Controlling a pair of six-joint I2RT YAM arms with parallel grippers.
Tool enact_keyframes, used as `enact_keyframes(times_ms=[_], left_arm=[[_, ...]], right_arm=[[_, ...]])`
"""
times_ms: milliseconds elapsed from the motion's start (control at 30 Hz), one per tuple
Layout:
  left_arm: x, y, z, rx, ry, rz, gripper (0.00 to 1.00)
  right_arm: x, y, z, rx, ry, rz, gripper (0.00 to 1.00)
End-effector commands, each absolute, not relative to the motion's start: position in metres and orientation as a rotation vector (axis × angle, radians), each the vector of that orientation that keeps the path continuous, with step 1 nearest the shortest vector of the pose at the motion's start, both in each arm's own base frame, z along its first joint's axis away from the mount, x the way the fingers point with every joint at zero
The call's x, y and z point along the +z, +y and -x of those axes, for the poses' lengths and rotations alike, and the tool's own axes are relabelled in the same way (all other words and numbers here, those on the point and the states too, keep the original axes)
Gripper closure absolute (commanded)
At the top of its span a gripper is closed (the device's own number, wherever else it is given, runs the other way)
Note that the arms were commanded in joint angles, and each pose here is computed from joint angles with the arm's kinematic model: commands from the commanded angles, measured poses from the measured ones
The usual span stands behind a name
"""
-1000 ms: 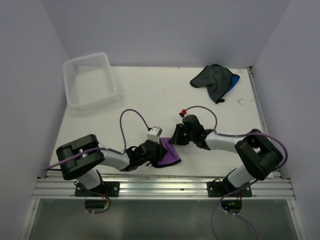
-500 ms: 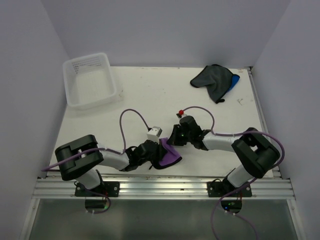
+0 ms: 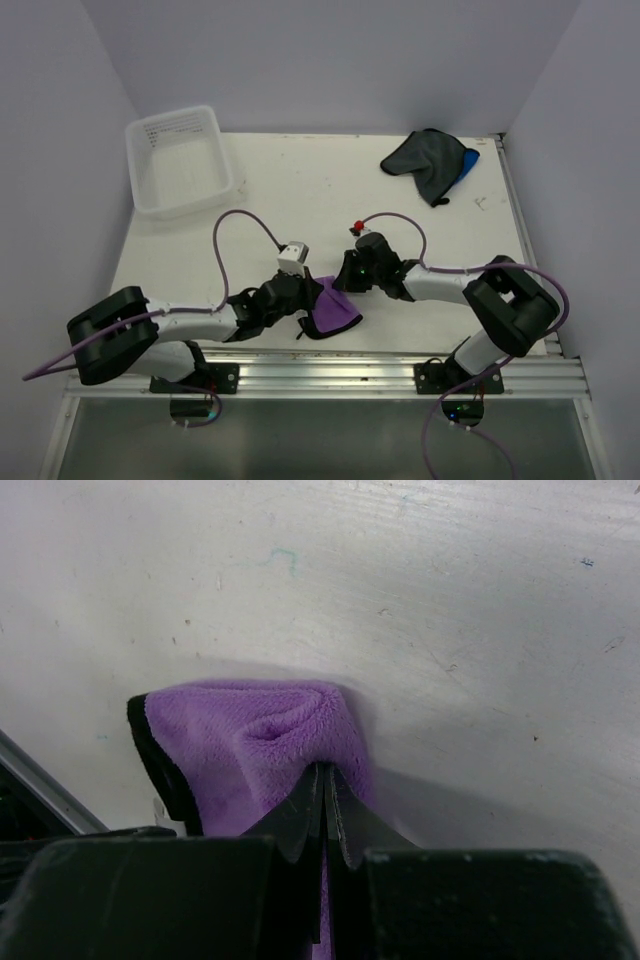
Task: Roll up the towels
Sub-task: Roll the towel
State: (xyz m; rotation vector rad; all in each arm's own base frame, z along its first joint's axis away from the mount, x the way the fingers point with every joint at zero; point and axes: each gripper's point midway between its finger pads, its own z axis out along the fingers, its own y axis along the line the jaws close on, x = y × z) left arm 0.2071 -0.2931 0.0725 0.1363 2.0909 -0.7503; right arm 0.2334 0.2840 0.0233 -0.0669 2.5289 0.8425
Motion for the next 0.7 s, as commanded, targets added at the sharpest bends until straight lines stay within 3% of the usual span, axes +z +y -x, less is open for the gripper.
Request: enact_keyframes(times_ms=[0,667], left_arm=[[0.073,-0.291,-0.219,-0.715,2.055,-0.144,1.0],[0.068,-0.316,-0.228,-0.783,2.006,-0.177,1.0]], right_arm=[[0.011,0.274,-0.228,0.749,2.582,0.091,1.0],[0.012,0.275,-0.224,0.743,2.582,0.105,1.0]])
